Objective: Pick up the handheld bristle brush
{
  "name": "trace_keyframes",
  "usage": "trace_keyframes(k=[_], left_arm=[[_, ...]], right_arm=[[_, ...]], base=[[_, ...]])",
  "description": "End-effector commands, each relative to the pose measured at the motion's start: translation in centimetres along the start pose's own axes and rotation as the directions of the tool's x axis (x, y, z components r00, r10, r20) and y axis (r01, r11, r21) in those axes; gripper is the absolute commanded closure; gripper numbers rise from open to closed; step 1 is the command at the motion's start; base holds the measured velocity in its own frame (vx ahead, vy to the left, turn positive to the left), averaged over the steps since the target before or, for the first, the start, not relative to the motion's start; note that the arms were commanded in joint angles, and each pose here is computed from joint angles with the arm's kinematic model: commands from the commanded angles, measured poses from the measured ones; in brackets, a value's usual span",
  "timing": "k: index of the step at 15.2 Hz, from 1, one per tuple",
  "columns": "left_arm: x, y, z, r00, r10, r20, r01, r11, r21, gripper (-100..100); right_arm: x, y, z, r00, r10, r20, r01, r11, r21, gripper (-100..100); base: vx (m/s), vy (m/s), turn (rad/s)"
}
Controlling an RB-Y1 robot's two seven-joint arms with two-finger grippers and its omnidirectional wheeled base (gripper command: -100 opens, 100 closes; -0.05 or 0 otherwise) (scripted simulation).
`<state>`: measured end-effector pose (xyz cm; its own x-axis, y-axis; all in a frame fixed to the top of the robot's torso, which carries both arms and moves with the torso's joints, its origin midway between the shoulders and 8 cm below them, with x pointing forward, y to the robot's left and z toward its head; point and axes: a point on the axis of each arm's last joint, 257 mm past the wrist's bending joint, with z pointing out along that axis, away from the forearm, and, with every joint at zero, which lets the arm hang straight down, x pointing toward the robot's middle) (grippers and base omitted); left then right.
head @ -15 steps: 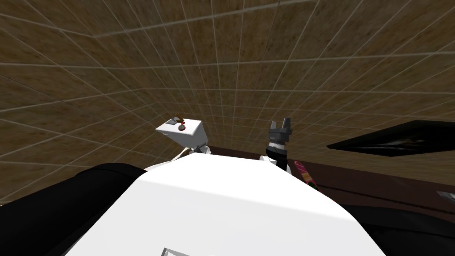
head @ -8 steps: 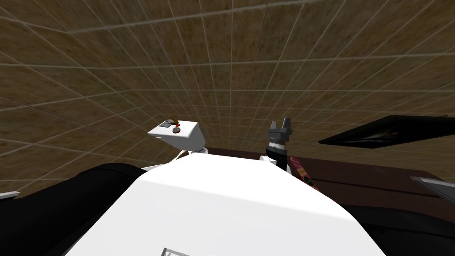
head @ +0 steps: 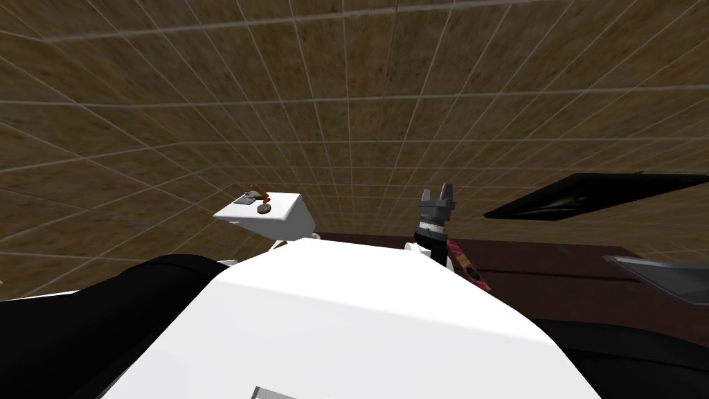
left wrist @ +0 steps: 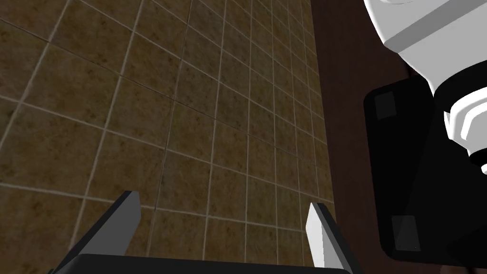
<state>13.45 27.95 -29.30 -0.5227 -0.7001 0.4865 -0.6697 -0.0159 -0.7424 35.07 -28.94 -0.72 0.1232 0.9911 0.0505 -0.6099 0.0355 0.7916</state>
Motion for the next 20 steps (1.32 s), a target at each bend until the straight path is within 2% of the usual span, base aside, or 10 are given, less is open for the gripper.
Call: trace_keyframes(k=[1, 6, 9, 10, 13, 14, 16, 17, 19, 20], left_arm=[[-1.1, 1.9, -1.9, 0.999, -0.015, 0.037, 0.018, 0.997, -0.076, -100], [-4.2, 5.7, -7.5, 0.989, -0.035, 0.146, 0.070, 0.966, -0.247, -100], [-4.7, 5.4, -8.3, 0.989, -0.011, 0.148, 0.052, 0.959, -0.278, -100], [-5.8, 7.0, -10.7, 0.979, -0.024, 0.202, 0.092, 0.939, -0.330, -100], [-6.3, 6.6, -11.6, 0.979, 0.003, 0.204, 0.073, 0.929, -0.362, -100], [-7.4, 7.8, -14.4, 0.967, 0.006, 0.257, 0.106, 0.902, -0.418, -100], [-7.8, 7.4, -15.1, 0.966, 0.025, 0.257, 0.093, 0.894, -0.439, -100], [-8.9, 8.2, -18.0, 0.951, 0.039, 0.306, 0.123, 0.862, -0.492, -100], [-9.2, 7.8, -18.5, 0.951, 0.055, 0.305, 0.113, 0.854, -0.508, -100], [-10.1, 8.4, -21.3, 0.934, 0.071, 0.350, 0.144, 0.823, -0.550, -100]], right_arm=[[0.0, 0.0, 0.0, 1.000, 0.000, 0.000, 0.000, 1.000, 0.000, 0], [0.0, 0.0, 0.0, 1.000, 0.000, 0.000, 0.000, 1.000, 0.000, 0], [0.0, 0.0, 0.0, 1.000, 0.000, 0.000, 0.000, 1.000, 0.000, 0], [0.0, 0.0, 0.0, 1.000, 0.000, 0.000, 0.000, 1.000, 0.000, 0], [0.0, 0.0, 0.0, 1.000, 0.000, 0.000, 0.000, 1.000, 0.000, 0], [0.0, 0.0, 0.0, 1.000, 0.000, 0.000, 0.000, 1.000, 0.000, 0], [0.0, 0.0, 0.0, 1.000, 0.000, 0.000, 0.000, 1.000, 0.000, 0], [0.0, 0.0, 0.0, 1.000, 0.000, 0.000, 0.000, 1.000, 0.000, 0], [0.0, 0.0, 0.0, 1.000, 0.000, 0.000, 0.000, 1.000, 0.000, 0], [0.0, 0.0, 0.0, 1.000, 0.000, 0.000, 0.000, 1.000, 0.000, 0]], base=[[0.054, -0.032, -0.145], [0.045, -0.023, -0.124], [0.041, -0.008, -0.070], [0.043, -0.016, -0.128], [0.039, -0.007, -0.074], [0.042, -0.007, -0.131], [0.054, -0.001, -0.115], [0.057, -0.002, -0.129], [0.059, 0.006, -0.084], [0.068, 0.004, -0.140]])
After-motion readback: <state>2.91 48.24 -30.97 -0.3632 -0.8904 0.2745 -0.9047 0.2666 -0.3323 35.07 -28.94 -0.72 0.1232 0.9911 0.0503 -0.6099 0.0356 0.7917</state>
